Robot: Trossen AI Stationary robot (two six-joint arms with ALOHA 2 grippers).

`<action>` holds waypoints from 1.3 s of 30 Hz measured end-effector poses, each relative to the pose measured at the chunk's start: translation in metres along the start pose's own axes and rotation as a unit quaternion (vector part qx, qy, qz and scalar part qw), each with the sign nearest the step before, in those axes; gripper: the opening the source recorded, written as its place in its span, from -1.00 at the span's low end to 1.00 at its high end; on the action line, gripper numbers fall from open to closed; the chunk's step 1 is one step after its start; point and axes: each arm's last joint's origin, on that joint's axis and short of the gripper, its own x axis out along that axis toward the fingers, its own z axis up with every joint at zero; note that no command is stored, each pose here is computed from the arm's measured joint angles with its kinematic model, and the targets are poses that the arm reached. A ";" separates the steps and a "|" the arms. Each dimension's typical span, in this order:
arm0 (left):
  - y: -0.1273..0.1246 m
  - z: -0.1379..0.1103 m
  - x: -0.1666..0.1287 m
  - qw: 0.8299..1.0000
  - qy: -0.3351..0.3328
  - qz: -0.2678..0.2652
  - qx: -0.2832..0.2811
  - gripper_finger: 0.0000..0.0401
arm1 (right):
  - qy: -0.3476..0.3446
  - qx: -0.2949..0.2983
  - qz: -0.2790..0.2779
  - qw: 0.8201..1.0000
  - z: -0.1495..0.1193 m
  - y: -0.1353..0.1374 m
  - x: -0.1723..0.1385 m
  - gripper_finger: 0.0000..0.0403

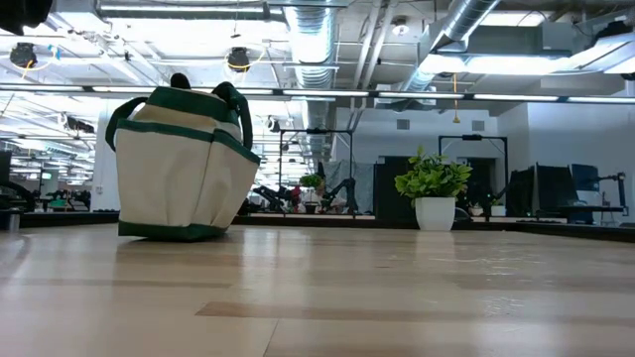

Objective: Pick & Place Garden tools in Gardening bag
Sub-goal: Put the green shear scissors into the green gardening bag

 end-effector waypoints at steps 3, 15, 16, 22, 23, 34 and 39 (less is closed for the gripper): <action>0.001 0.000 0.000 1.000 0.001 0.012 0.007 -0.85 | 0.041 -0.003 -0.024 0.999 0.007 0.008 -0.013 -0.74; 0.007 0.011 -0.009 0.996 -0.011 0.070 0.058 -0.85 | 0.203 -0.038 -0.148 0.967 -0.023 0.055 -0.005 -0.99; 0.008 0.013 -0.013 0.995 -0.013 0.082 0.058 -0.85 | 0.214 -0.039 -0.162 0.963 -0.029 0.057 -0.002 -0.99; 0.017 0.008 -0.040 0.983 0.004 0.176 0.043 -0.85 | 0.254 -0.017 -0.251 0.934 -0.050 0.057 0.004 -1.00; 0.019 0.007 -0.044 0.980 0.005 0.195 0.041 -0.85 | 0.259 -0.013 -0.263 0.929 -0.053 0.056 0.003 -1.00; 0.024 0.006 -0.052 0.967 0.010 0.252 0.042 -0.85 | 0.278 0.012 -0.326 0.903 -0.075 0.046 0.009 -1.00; 0.023 0.004 -0.051 0.966 0.016 0.255 0.045 -0.85 | 0.274 0.022 -0.342 0.899 -0.083 0.052 0.016 -1.00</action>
